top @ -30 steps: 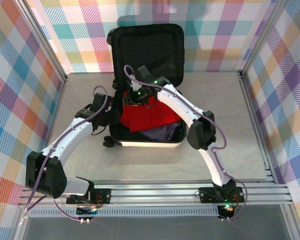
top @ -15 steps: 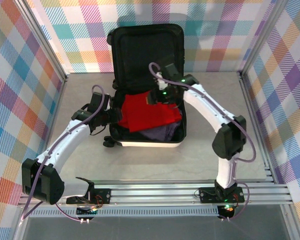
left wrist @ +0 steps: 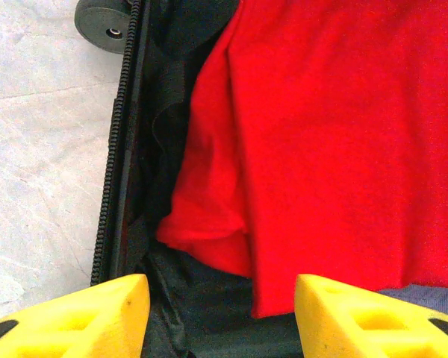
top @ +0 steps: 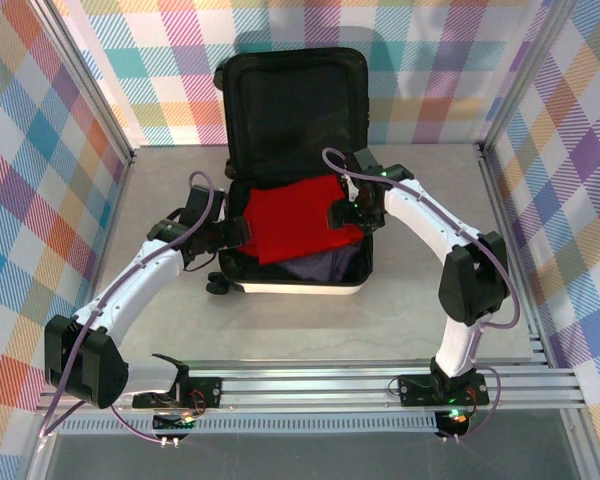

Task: Pack the luggage

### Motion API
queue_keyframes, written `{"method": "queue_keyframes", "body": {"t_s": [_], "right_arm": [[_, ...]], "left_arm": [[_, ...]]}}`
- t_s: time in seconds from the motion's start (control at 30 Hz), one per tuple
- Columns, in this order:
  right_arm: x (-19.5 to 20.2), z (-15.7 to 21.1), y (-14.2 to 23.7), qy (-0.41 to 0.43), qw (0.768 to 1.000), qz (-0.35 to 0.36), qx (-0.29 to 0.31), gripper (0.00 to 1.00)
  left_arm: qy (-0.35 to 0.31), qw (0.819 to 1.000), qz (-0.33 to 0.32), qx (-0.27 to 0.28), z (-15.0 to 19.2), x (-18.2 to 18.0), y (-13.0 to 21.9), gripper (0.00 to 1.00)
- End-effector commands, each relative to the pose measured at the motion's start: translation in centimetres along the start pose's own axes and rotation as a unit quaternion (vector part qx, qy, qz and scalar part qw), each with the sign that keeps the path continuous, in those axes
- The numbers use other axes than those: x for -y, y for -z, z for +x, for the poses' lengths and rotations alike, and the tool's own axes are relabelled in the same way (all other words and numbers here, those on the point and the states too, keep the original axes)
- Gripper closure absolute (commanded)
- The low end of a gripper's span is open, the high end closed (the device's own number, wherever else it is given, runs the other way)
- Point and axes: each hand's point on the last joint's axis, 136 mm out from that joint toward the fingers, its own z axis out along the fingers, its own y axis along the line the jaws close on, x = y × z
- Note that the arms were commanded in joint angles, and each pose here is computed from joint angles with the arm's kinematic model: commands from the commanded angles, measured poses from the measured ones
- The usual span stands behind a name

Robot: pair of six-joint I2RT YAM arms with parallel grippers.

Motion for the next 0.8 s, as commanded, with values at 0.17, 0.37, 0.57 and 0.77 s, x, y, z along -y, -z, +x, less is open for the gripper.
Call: {"method": "queue_keyframes", "body": {"t_s": [0.17,0.37,0.57,0.77], "right_arm": [[-1.0,1.4,0.3,0.01,0.999,-0.04,-0.003,0.45],[-1.5,2.3,1.0,0.015,0.998,-0.061,-0.005,0.76],[-2.2,3.5,2.6,0.02,0.995,-0.093,-0.008,0.85],[-2.4,5.7,3.0,0.014,0.993,-0.112,-0.026,0.89]], "left_arm": [[0.001,1.0,0.014,0.004,-0.2,1.0,0.4,0.46],[-0.001,1.0,0.018,0.006,-0.3,1.2,0.6,0.46],[-0.003,1.0,0.023,0.008,-0.6,1.5,0.9,0.46],[-0.007,1.0,0.026,0.01,-0.8,1.8,1.1,0.46]]}}
